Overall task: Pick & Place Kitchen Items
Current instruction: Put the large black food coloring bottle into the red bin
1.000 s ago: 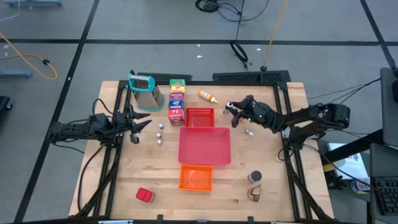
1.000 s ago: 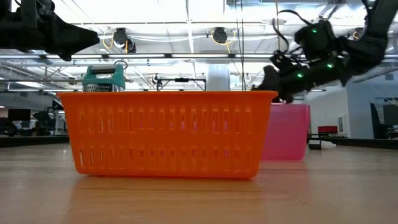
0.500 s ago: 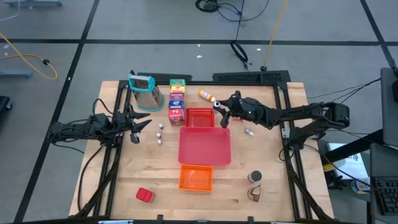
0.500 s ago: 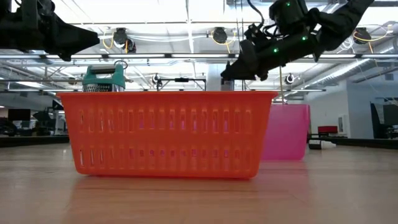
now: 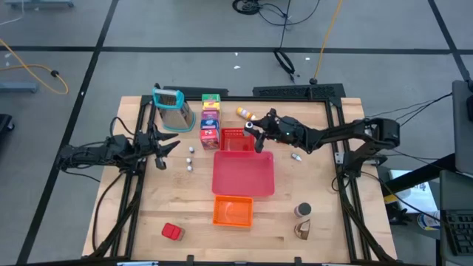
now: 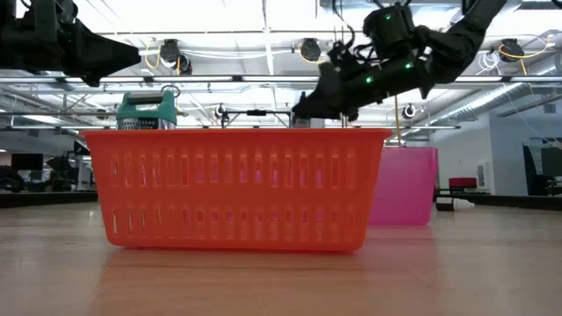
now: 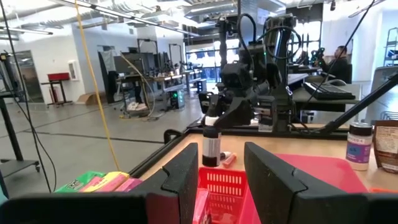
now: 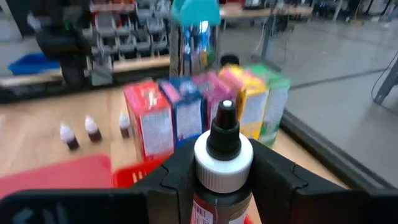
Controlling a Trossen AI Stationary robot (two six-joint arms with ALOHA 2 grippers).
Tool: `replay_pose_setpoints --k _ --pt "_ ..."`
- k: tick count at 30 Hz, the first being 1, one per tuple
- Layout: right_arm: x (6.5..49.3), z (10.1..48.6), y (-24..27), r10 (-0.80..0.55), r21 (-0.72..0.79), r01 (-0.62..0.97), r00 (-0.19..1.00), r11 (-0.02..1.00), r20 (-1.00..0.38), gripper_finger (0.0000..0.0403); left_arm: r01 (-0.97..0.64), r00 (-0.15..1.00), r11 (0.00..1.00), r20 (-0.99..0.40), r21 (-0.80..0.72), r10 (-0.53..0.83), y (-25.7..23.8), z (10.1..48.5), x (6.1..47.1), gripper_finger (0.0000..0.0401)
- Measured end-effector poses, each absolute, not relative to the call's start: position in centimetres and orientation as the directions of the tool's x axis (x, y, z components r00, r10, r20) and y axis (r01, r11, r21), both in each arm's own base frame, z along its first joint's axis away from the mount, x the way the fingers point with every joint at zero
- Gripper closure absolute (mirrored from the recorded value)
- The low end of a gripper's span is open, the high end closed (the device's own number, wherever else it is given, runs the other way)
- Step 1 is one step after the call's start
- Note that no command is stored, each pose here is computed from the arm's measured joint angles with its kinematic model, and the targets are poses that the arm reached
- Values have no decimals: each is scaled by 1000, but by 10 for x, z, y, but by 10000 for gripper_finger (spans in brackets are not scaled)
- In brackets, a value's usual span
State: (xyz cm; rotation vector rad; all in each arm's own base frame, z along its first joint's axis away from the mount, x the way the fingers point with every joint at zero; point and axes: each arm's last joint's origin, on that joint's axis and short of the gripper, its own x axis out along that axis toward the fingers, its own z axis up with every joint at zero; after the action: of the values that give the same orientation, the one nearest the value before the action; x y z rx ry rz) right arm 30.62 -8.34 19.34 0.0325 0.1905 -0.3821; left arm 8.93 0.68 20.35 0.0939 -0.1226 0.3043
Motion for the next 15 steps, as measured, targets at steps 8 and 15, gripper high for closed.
replay_pose_setpoints --k 8,15 --pt "325 170 -89 -363 -22 371 890 928 -277 290 -303 948 950 128 77 292 7 203 89 270" --pt "329 157 -97 -379 -42 386 873 922 -306 284 -305 948 949 124 81 294 7 202 89 270"
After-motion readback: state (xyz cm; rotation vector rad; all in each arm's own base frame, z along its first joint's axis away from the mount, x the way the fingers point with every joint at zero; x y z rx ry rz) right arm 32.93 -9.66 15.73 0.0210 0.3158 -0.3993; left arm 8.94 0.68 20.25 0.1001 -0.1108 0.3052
